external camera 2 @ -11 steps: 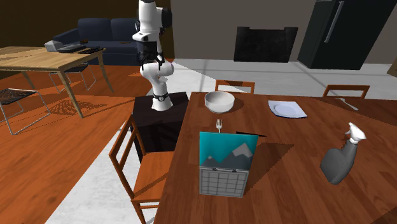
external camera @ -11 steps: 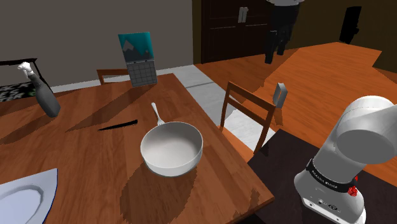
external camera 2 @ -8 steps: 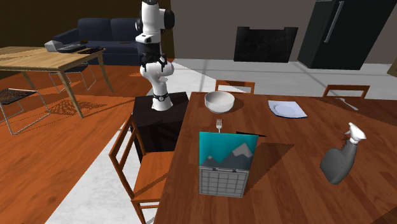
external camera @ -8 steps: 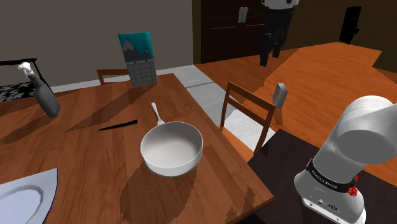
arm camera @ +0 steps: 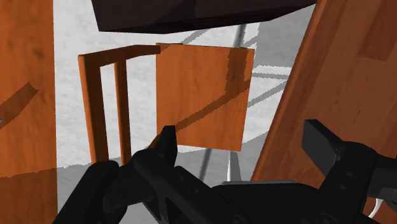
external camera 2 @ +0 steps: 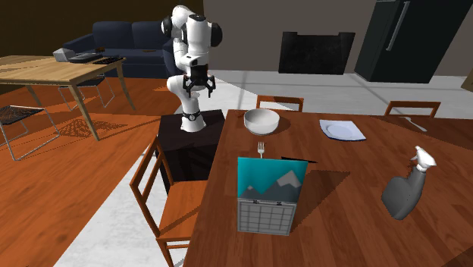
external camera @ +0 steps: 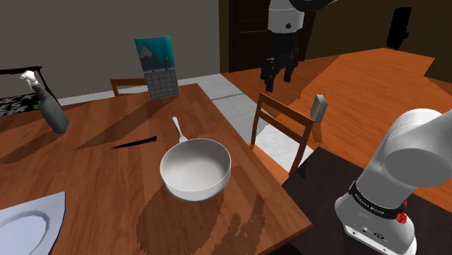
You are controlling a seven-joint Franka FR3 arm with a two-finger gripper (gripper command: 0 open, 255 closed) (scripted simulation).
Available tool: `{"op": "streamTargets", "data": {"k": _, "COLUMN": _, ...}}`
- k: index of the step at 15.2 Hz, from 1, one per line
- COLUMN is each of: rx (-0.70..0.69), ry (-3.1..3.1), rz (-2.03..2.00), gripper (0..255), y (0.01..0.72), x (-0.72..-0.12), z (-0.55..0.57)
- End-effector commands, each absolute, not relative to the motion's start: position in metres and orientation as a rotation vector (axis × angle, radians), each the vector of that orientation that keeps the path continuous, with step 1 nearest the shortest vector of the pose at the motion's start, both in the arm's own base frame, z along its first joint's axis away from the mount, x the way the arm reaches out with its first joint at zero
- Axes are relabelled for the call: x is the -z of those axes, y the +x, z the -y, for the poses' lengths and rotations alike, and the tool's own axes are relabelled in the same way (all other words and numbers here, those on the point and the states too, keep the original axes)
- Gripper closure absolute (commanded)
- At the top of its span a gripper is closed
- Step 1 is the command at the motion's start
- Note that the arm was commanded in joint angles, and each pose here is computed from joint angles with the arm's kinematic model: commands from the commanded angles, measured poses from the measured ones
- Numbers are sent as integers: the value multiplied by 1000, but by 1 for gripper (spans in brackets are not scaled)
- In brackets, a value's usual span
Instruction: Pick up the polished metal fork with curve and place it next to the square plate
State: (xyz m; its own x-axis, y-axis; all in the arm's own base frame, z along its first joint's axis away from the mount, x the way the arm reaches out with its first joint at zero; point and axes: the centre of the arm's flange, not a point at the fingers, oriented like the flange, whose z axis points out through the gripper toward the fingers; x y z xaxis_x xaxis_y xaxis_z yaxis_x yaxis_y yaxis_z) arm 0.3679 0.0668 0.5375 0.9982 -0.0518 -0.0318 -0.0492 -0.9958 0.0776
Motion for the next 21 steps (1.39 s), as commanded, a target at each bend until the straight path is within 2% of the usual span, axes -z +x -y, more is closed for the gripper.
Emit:
{"op": "streamTargets", "data": {"k": 1, "rx": 55, "ry": 3068, "rz": 111, "gripper": 0, "y": 383, "x": -527, "z": -89}}
{"op": "streamTargets", "data": {"k": 21, "rx": 93, "ry": 3087, "rz": 426, "gripper": 0, "y": 542, "x": -408, "z": -257}}
